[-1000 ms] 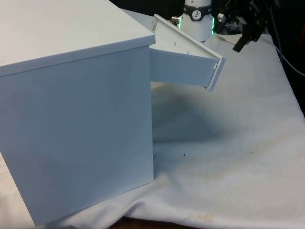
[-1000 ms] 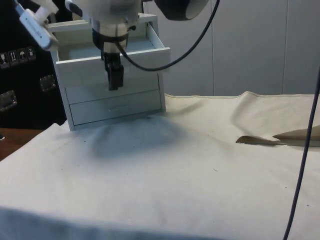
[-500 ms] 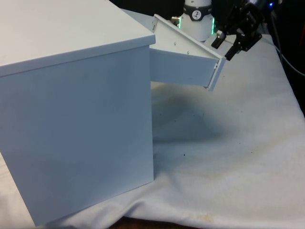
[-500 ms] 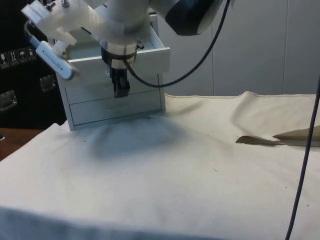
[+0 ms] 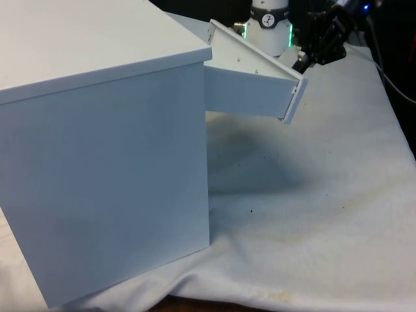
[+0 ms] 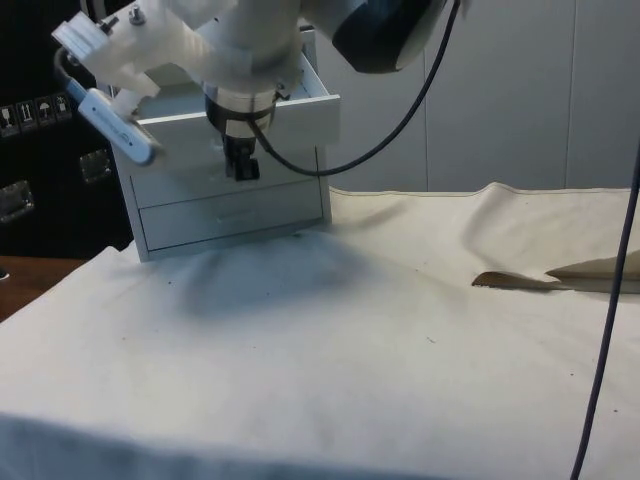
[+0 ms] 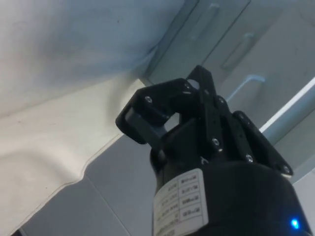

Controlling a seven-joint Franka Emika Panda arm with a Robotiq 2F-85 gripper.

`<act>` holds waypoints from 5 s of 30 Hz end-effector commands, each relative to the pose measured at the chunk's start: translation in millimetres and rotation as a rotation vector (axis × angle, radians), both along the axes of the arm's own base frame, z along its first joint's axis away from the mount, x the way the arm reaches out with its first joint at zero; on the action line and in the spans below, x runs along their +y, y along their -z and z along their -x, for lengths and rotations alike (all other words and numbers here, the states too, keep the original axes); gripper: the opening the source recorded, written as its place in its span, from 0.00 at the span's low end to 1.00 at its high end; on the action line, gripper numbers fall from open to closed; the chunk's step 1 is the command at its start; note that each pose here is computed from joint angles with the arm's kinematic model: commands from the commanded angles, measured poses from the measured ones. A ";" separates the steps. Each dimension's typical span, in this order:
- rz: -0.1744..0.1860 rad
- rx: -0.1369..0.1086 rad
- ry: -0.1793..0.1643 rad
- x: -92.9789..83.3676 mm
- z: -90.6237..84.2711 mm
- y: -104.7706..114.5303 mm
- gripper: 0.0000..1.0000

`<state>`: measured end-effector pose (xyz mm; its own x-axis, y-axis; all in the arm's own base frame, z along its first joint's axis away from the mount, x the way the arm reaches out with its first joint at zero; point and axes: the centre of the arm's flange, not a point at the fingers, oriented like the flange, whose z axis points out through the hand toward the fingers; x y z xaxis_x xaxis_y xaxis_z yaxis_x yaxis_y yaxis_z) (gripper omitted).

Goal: Open the drawer, then close it.

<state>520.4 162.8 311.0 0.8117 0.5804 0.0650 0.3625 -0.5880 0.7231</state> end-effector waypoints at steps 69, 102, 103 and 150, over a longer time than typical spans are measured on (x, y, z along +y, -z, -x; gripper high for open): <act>-0.024 -0.076 0.072 -119.3 -44.2 -70.9 0.00; -0.100 -0.134 0.123 -185.0 -77.3 -97.6 0.00; -0.112 -0.130 0.119 -189.9 -78.5 -96.7 0.00; -0.154 -0.189 0.139 -192.1 -103.9 -112.0 0.00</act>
<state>624.3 -29.3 423.0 0.8481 0.4354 0.3018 0.1376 -0.7312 0.6682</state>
